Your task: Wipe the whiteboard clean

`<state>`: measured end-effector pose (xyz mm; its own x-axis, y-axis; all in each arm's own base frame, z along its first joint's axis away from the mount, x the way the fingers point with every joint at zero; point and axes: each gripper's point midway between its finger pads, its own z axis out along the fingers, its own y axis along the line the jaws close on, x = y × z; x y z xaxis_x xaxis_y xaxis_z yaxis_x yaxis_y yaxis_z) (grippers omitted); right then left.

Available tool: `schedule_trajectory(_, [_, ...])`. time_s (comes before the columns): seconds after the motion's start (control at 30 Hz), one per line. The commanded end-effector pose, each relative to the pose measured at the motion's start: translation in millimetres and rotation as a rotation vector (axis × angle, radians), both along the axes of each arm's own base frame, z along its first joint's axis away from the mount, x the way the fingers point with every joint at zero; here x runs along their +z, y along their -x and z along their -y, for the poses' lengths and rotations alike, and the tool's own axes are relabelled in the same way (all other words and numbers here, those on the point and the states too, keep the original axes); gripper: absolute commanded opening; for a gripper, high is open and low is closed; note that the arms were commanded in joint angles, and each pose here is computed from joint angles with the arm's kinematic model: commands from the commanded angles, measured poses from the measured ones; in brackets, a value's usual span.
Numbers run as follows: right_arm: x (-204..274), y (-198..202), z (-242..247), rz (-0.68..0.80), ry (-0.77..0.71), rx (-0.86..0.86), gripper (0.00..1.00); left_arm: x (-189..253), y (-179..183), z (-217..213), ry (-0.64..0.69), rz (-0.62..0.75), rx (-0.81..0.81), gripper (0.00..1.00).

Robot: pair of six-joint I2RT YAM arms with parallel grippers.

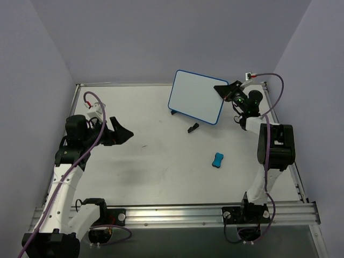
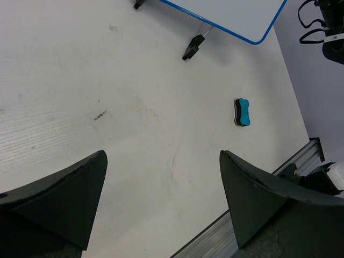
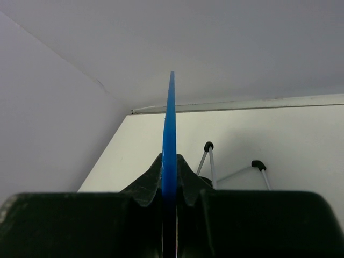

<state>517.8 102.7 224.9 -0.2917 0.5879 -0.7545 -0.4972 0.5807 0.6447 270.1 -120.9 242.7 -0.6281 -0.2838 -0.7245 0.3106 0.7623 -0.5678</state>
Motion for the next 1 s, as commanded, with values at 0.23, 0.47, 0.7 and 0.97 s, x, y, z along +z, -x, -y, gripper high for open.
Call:
schedule_trajectory(0.23, [123, 15, 18, 0.539, 0.052, -0.131, 0.0, 10, -1, 5, 0.002, 0.047, -0.038, 0.94])
schedule_trajectory(0.47, [128, 18, 16, 0.557, 0.037, -0.13, 0.0, 12, -1, 5, 0.004, 0.05, -0.042, 0.94])
schedule_trajectory(0.7, [102, 45, 3, 0.574, 0.019, -0.08, 0.0, 12, -1, 7, 0.012, 0.048, -0.049, 0.94])
schedule_trajectory(0.97, [76, 57, 1, 0.569, 0.013, -0.071, 0.0, 12, 1, 9, 0.013, 0.051, -0.057, 0.94])
